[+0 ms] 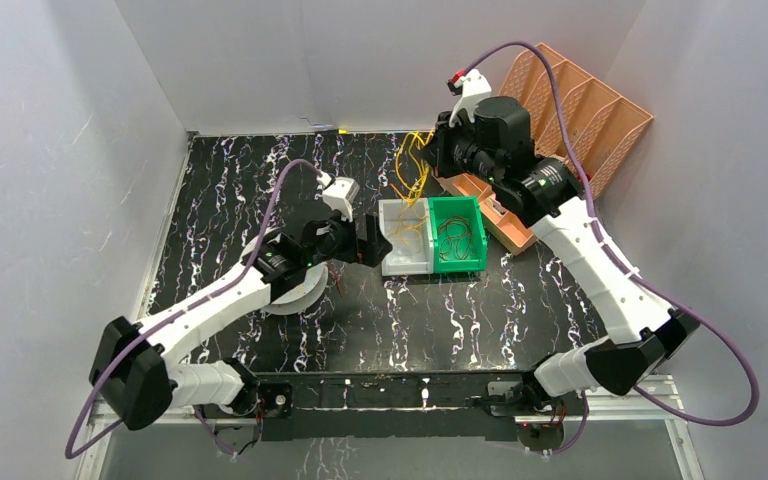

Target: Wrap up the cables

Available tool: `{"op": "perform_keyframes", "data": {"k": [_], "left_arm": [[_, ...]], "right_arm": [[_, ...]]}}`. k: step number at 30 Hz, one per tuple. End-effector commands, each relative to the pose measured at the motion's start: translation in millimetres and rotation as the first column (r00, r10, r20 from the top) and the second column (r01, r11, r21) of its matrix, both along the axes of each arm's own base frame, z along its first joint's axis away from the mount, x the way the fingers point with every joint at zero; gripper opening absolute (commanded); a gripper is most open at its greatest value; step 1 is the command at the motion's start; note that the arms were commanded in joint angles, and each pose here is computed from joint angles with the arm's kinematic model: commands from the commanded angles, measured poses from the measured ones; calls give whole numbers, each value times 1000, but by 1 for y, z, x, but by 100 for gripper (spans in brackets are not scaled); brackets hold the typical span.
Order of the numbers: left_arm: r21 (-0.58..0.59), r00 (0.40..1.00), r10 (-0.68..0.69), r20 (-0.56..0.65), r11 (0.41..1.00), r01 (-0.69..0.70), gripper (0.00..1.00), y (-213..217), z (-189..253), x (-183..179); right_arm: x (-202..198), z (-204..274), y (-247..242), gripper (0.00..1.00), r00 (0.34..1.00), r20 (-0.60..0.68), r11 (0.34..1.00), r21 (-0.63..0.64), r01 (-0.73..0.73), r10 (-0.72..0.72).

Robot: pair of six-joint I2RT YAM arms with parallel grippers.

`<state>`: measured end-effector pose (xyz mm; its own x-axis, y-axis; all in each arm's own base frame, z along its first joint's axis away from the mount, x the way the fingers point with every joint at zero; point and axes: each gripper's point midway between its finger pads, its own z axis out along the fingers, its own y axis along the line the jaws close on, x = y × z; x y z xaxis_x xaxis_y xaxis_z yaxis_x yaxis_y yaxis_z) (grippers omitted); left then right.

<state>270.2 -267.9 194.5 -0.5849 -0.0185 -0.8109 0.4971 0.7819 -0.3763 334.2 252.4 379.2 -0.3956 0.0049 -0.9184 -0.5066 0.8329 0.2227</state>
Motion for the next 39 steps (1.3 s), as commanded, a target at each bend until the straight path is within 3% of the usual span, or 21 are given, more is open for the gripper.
{"op": "perform_keyframes", "data": {"k": [1, 10, 17, 19, 23, 27, 30, 39], "left_arm": [[-97, 994, -58, 93, 993, 67, 98, -30, 28, 18], [-98, 985, -113, 130, 987, 126, 89, -62, 17, 44], [-126, 984, -132, 122, 981, 148, 76, -79, 8, 54], [-128, 984, -136, 114, 980, 151, 68, -82, 5, 56], [-123, 987, -121, 106, 983, 134, 38, -82, 2, 61], [-110, 991, -84, 100, 989, 95, 21, -80, -4, 67], [-96, 993, -79, 86, 992, 87, 0, -81, -10, 71], [-59, 997, -57, 45, 997, 59, 0, -85, -32, 82]], "right_arm": [[-13, 38, 2, 0, 995, 88, 994, 102, -47, 38], [-22, 43, 1, 0, 994, 97, 989, 134, -65, 53], [-28, 48, -1, 0, 993, 105, 987, 144, -72, 57], [-29, 48, -4, 0, 993, 109, 987, 145, -66, 50], [-31, 49, -9, 0, 993, 111, 989, 140, -51, 36], [-34, 58, -18, 0, 991, 137, 990, 142, -24, 4], [-35, 67, -31, 0, 986, 162, 990, 137, 21, -43], [-45, 106, -75, 0, 945, 265, 978, 130, 161, -190]]}}
